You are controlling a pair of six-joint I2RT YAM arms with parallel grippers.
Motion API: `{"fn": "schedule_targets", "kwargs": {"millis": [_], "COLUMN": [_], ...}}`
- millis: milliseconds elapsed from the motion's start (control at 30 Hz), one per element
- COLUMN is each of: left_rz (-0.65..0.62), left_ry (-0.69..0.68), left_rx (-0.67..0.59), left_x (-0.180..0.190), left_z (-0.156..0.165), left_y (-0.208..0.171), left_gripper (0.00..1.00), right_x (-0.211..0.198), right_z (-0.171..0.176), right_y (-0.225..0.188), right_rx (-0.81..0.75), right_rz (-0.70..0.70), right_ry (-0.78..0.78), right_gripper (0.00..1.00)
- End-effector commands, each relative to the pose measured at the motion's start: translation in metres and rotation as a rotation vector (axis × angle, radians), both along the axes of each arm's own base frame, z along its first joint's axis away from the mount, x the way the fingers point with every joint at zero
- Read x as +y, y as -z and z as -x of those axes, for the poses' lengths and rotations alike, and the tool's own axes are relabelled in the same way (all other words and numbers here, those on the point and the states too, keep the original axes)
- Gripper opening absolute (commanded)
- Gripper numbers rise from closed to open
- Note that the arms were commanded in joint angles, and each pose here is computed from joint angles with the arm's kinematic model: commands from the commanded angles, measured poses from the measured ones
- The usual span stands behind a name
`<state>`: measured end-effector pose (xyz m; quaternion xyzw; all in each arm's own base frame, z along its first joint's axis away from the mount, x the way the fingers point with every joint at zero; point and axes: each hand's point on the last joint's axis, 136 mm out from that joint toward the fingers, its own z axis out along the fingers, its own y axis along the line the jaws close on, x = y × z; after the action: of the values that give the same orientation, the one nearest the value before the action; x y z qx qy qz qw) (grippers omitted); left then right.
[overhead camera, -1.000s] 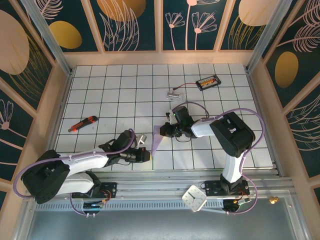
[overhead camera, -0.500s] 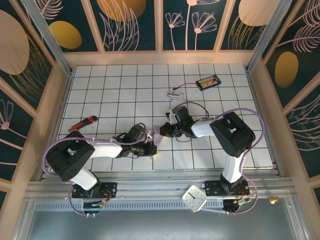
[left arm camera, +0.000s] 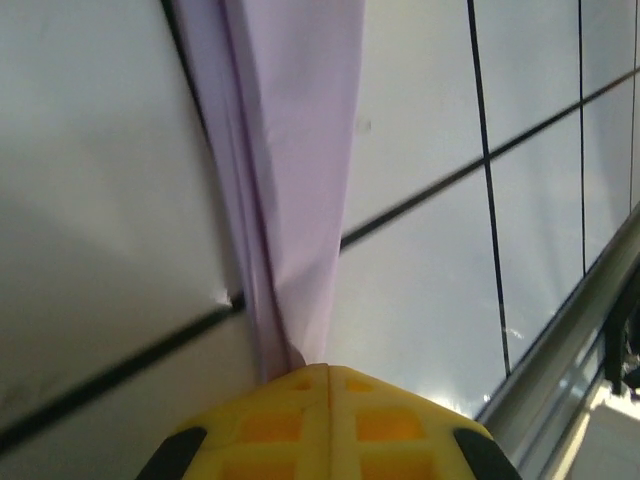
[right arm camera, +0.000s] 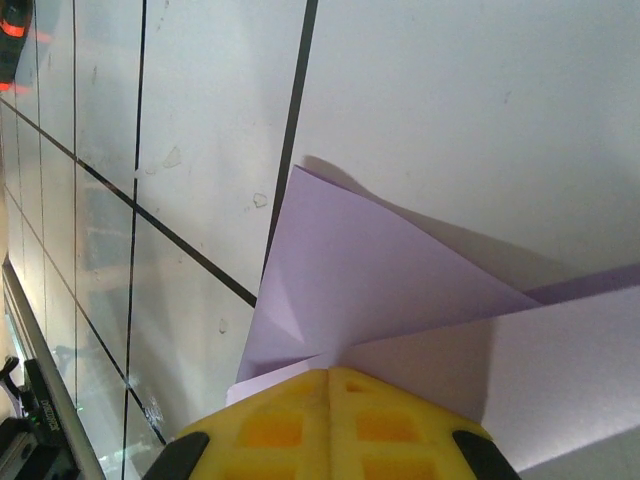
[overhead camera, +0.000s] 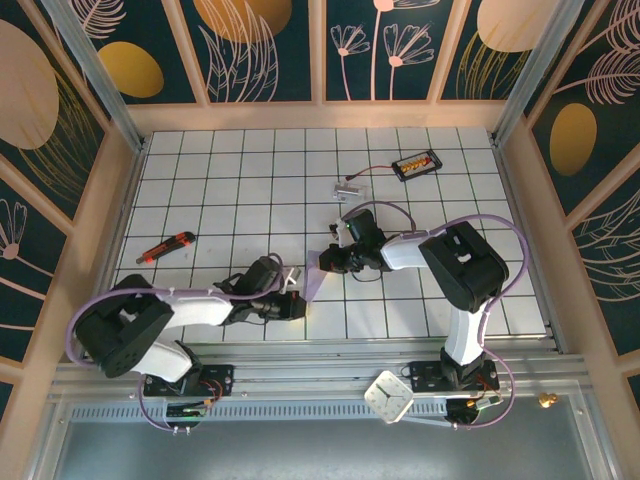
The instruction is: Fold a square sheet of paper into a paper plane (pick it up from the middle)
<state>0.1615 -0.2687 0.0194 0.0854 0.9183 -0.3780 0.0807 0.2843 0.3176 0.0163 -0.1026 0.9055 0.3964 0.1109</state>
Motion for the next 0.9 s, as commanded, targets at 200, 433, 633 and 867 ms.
{"fn": "schedule_targets", "kwargs": {"millis": [200, 433, 633, 867], "left_rz": [0.158, 0.143, 0.113, 0.147], "left_ry": [-0.218, -0.534, -0.544, -0.515], "left_rx": [-0.135, -0.150, -0.195, -0.181], "left_x": [0.010, 0.066, 0.073, 0.066], "left_z": [-0.048, -0.090, -0.100, -0.097], "left_y": [-0.065, -0.056, -0.059, -0.056], "left_gripper": [0.16, 0.27, 0.32, 0.33], "right_x": [-0.017, -0.045, -0.027, -0.026], "right_z": [-0.012, -0.008, 0.002, -0.002], "right_y": [-0.038, -0.061, -0.052, -0.025], "right_rx": [-0.159, -0.291, -0.305, -0.286], "right_rz": [-0.009, 0.334, 0.496, 0.618], "right_ry": [-0.010, 0.293, 0.435, 0.478], "right_gripper": [0.05, 0.28, 0.53, 0.62]}}
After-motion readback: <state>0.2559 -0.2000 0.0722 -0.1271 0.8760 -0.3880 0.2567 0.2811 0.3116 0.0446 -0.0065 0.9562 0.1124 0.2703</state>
